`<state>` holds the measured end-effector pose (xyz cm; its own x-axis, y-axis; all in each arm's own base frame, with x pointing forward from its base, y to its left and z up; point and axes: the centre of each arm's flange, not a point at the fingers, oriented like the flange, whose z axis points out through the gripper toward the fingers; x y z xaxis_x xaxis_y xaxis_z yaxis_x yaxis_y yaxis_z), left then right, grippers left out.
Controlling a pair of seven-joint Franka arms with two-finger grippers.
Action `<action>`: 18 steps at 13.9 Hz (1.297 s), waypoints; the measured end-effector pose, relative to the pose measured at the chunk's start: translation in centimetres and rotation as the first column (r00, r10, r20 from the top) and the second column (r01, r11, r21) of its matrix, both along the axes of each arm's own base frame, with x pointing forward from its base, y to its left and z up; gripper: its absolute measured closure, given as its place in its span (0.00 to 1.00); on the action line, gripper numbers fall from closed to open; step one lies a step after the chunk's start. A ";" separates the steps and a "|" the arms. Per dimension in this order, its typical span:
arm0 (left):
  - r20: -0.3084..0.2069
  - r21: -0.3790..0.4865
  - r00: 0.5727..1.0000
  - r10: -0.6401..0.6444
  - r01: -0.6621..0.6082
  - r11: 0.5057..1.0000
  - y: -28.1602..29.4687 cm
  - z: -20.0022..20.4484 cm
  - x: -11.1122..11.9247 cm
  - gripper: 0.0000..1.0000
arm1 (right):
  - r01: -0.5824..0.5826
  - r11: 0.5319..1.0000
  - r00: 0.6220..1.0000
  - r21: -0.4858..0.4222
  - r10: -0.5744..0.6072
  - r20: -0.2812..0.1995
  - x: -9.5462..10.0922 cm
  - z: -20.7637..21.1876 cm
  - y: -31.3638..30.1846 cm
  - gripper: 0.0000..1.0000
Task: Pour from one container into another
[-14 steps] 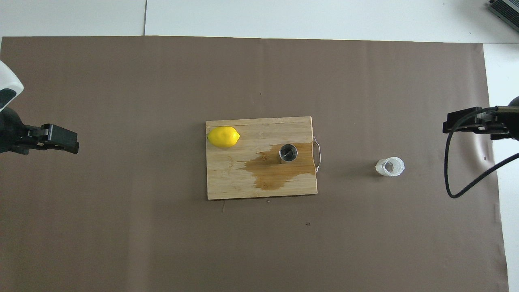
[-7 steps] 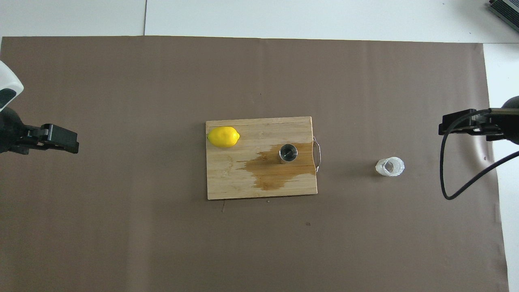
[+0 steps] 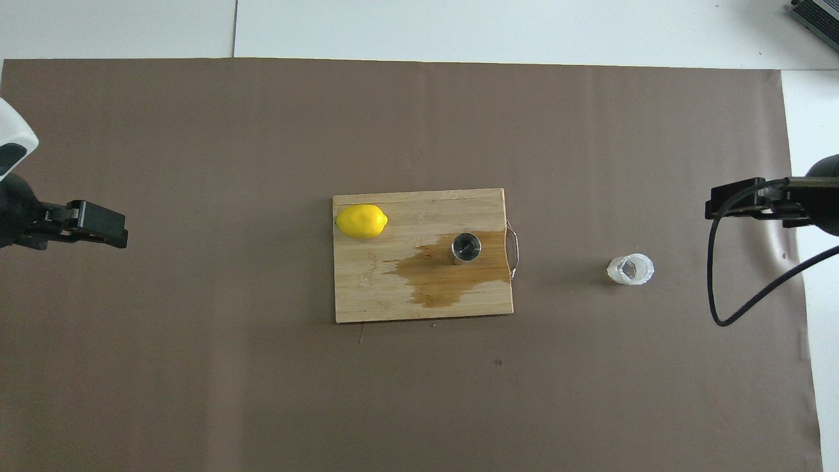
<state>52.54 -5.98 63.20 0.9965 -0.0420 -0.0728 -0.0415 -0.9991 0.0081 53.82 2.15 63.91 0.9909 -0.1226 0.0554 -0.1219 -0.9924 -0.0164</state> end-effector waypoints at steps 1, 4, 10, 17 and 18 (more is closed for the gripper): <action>0.000 0.000 1.000 0.000 0.000 1.000 0.0 0.0 0.0 0.00 | -0.002 1.000 1.000 0.000 0.002 0.000 0.0 0.0 0.1 0.00; 0.000 0.000 1.000 0.000 0.000 1.000 0.0 0.0 0.0 0.00 | -0.006 1.000 1.000 0.000 0.006 0.000 0.0 0.0 0.3 0.00; 0.000 0.000 1.000 0.000 0.000 1.000 0.0 0.0 0.0 0.00 | 0.003 1.000 1.000 0.001 -0.003 0.002 -0.1 0.1 -0.2 0.00; 0.000 0.000 1.000 0.000 0.000 1.000 0.0 0.0 0.0 0.00 | 0.006 1.000 1.000 0.001 -0.006 0.007 -0.2 0.4 -0.4 0.00; 0.000 0.000 1.000 0.000 0.000 1.000 0.0 0.0 0.0 0.00 | 0.006 1.000 1.000 0.001 -0.006 0.007 -0.2 0.4 -0.4 0.00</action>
<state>52.54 -5.98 63.20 0.9965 -0.0420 -0.0728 -0.0415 -0.9991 0.0081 53.60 1.79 64.30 0.9897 -0.1287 0.0623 -0.1278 -0.9916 -0.0183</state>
